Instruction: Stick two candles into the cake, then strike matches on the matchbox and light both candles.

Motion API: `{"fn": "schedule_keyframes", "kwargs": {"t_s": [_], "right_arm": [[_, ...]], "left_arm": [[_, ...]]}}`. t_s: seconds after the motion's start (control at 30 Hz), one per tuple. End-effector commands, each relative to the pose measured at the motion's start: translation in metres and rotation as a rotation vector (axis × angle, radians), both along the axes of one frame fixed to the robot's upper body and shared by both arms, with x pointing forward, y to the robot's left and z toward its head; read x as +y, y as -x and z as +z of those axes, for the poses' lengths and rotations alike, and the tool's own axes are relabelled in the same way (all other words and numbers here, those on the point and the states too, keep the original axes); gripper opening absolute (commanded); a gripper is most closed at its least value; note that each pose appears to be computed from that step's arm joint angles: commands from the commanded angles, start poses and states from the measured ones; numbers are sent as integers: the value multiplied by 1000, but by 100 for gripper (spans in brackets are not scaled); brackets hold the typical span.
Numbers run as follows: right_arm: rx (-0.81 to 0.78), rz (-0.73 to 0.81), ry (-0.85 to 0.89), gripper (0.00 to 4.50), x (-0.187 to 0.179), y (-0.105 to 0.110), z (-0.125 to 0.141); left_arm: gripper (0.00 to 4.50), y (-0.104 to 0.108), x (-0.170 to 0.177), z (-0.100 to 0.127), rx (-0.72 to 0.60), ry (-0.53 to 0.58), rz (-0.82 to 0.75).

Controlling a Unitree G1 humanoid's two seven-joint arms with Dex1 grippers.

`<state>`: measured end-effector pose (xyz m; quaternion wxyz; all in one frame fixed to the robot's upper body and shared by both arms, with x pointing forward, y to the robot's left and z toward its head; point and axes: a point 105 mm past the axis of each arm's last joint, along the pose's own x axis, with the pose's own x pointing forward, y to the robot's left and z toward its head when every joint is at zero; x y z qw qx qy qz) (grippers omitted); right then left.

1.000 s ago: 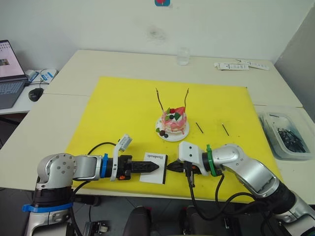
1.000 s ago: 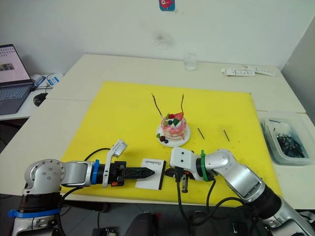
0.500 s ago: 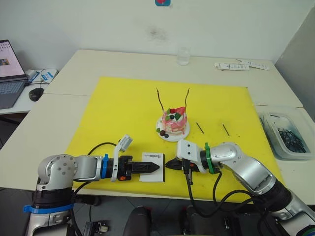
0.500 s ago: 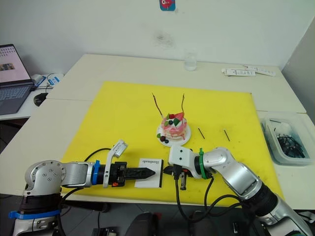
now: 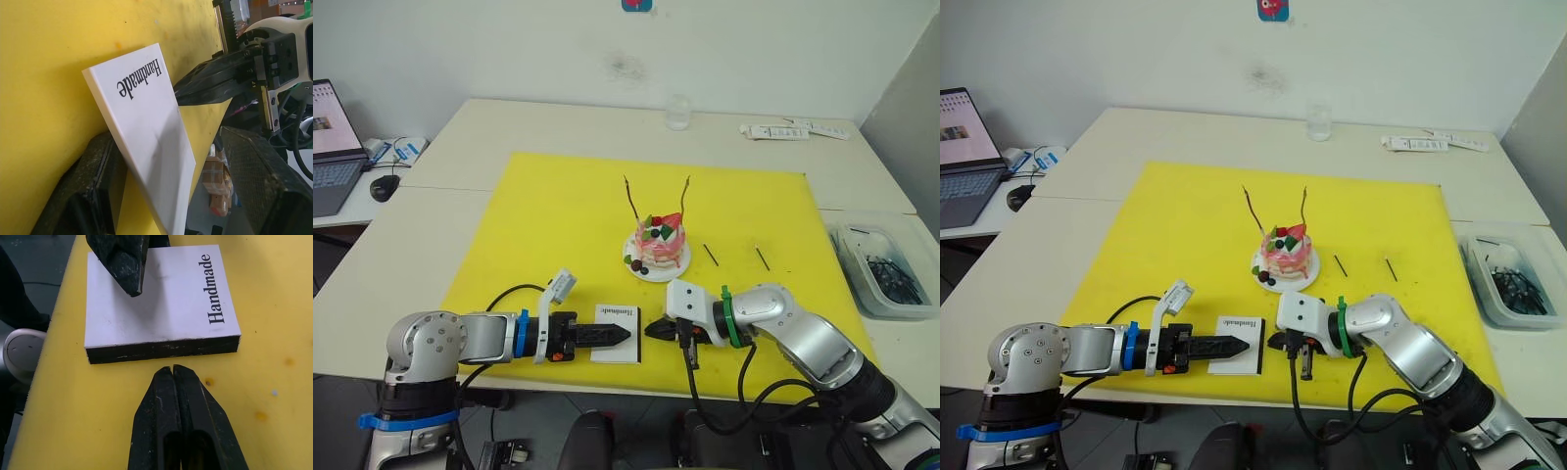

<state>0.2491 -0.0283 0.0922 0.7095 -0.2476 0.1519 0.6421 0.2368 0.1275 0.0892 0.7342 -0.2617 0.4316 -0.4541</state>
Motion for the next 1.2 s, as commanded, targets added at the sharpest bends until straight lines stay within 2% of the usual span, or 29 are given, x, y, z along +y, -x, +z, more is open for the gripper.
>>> {"fn": "schedule_keyframes", "kwargs": {"t_s": [0.03,0.5,0.6,0.9,1.2], "right_arm": [[17,31,-18,2,6,5,3],[34,27,-34,2,9,4,3],[37,26,-35,0,9,4,3],[38,6,-41,0,9,2,3],[33,-21,-36,0,5,-1,1]], "left_arm": [[333,4,-3,-13,47,-32,-5],[333,7,-3,-17,42,-64,-14],[276,7,-4,-22,33,-92,-11],[12,1,-1,-31,14,-148,12],[3,-2,2,-30,1,-151,16]]}}
